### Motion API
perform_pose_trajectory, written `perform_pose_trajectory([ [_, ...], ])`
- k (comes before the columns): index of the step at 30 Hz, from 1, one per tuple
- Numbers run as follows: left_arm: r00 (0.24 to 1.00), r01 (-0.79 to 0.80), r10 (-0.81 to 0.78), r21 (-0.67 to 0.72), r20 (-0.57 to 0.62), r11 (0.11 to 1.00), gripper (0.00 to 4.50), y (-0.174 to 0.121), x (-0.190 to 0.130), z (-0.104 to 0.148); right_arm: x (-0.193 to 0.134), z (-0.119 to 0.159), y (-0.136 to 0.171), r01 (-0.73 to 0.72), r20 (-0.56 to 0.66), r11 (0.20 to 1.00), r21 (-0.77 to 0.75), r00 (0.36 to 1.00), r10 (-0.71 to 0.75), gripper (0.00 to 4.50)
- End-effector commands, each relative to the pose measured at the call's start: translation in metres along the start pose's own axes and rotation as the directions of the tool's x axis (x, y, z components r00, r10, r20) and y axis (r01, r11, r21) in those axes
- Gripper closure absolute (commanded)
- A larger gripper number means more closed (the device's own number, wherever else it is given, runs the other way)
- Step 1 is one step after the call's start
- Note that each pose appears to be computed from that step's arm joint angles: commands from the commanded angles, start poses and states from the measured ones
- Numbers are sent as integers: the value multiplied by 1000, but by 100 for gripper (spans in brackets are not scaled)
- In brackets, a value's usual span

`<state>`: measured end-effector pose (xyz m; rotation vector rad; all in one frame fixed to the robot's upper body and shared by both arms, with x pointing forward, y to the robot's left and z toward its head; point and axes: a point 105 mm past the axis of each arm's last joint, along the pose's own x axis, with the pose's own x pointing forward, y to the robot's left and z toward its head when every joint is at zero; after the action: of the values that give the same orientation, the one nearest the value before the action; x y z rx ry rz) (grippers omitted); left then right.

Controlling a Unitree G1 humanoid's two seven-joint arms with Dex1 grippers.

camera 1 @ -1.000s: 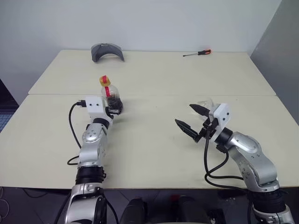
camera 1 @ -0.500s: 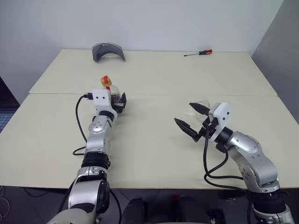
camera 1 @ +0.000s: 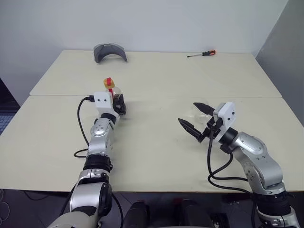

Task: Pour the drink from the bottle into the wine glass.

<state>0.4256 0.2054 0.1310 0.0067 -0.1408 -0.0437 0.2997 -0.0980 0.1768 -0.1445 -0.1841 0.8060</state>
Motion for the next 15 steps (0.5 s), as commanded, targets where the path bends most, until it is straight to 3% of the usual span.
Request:
perform_pose_trajectory([
  [1, 999, 6, -6, 16, 52, 1000, 289, 2, 1, 16, 1, 14, -2, 4, 44, 1000, -30, 999, -3, 0],
  [5, 997, 51, -52, 24, 50, 998, 303, -4, -1, 20, 4, 11, -8, 16, 10, 997, -69, 1000, -15, 0],
  [9, 983, 180, -181, 20, 28, 983, 321, -24, -7, 24, 8, 8, -34, 99, -58, 990, -99, 993, -105, 0],
  [15, 886, 463, -464, -8, -10, 886, 337, -64, -22, 42, 43, 53, -47, 29, 41, 997, -66, 999, -27, 0],
])
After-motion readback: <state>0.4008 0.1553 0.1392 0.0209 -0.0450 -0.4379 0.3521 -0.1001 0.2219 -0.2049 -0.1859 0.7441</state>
